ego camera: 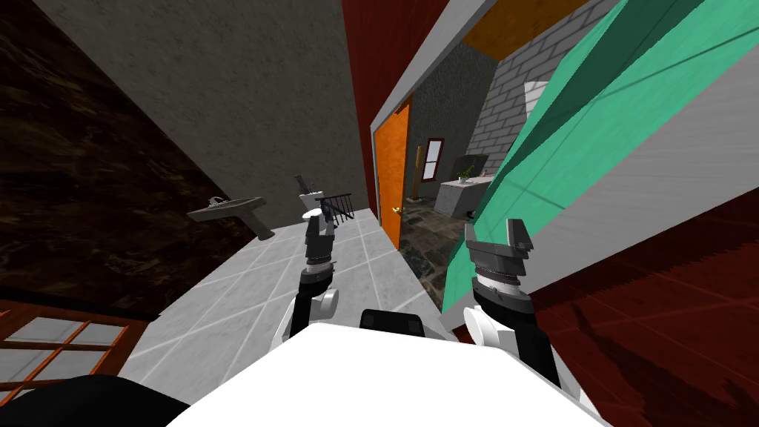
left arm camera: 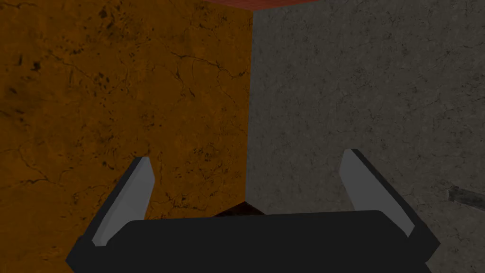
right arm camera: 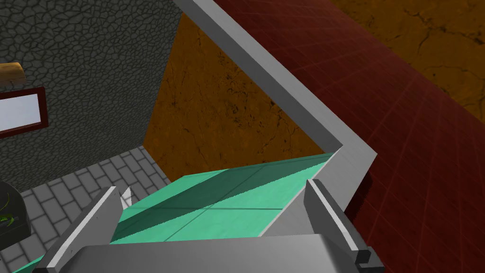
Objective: Push the door open
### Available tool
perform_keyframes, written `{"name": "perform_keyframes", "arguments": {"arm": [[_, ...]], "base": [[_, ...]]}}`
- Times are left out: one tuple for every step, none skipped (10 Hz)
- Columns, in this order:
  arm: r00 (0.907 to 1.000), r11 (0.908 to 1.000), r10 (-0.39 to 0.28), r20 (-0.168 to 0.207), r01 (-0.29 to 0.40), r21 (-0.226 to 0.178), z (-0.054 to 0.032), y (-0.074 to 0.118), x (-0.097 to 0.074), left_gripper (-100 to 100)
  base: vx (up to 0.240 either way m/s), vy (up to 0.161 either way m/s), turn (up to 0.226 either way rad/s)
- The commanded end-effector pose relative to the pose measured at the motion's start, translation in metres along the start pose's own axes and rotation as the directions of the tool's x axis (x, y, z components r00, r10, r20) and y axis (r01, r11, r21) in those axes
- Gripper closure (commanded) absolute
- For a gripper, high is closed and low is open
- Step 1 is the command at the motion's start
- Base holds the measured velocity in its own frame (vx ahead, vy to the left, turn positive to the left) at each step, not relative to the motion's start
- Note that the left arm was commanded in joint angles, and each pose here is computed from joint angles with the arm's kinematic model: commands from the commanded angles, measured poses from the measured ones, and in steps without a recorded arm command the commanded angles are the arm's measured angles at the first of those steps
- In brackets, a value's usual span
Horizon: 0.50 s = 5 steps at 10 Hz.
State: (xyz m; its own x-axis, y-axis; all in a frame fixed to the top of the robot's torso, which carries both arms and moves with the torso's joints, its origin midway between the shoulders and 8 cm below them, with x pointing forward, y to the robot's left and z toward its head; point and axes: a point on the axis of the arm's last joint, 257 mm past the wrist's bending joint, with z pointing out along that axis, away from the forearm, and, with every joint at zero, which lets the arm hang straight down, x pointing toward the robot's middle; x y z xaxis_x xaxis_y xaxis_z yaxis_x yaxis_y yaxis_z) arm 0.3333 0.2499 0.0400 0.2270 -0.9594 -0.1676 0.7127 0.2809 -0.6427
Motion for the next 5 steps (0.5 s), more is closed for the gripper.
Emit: {"name": "perform_keyframes", "arguments": {"arm": [[0.9998, 0.9999, -0.007, -0.019, 0.007, -0.012, -0.0022, 0.01, 0.006, -100], [0.9997, 0.9998, -0.01, -0.024, 0.01, -0.016, -0.003, 0.013, 0.008, -100], [0.9993, 0.9996, -0.015, -0.035, 0.014, -0.024, -0.0045, 0.019, 0.012, -100], [0.9987, 0.9993, -0.02, -0.046, 0.019, -0.032, -0.0062, 0.026, 0.015, -100], [0.9979, 0.9988, -0.027, -0.058, 0.024, -0.042, -0.0082, 0.034, 0.02, -100]], "base": [[0.051, -0.063, -0.085], [0.102, 0.035, -0.075], [0.121, 0.06, -0.058], [0.101, 0.057, -0.083], [0.113, 0.054, -0.095]]}}
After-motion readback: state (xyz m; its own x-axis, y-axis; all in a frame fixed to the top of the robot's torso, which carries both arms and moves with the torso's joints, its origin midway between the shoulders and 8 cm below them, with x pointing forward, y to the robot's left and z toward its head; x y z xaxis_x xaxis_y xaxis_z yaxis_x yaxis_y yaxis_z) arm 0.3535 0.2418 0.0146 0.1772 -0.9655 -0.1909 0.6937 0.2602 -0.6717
